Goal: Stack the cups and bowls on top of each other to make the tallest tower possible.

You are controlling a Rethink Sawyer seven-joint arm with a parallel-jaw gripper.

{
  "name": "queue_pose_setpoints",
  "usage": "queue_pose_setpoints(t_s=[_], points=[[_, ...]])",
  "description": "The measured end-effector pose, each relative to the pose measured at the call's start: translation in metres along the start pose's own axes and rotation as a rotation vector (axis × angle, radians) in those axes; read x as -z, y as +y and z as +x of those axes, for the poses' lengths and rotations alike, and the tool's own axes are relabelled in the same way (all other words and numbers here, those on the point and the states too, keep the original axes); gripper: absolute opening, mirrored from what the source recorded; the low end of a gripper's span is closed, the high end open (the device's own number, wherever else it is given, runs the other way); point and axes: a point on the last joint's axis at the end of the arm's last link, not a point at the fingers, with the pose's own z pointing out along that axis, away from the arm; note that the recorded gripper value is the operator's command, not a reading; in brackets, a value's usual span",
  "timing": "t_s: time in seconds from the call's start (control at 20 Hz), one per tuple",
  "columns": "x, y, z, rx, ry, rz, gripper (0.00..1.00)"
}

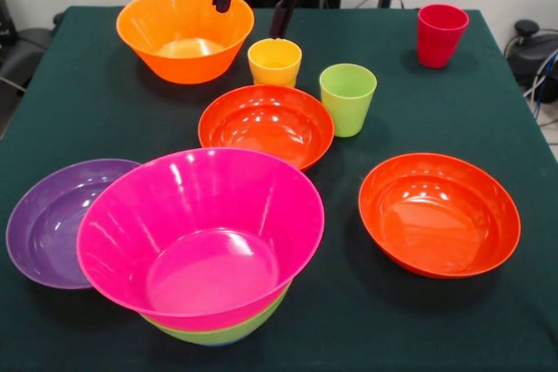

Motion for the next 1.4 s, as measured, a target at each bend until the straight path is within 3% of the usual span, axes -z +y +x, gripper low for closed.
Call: queue_pose_setpoints(t_s=[0.3,0.75,1.1,1.4], points=[[-0.009,-0.001,0.004,-0.024,0.015,-0.007,1.00],[-0.042,-0.008,0.014,-0.120,0.012,0.001,1.00],[-0.059,-0.016,0.027,-0.167,0.019,0.011,1.00],[-0.068,-0.015,0.040,-0.178,0.039,0.019,1.00]])
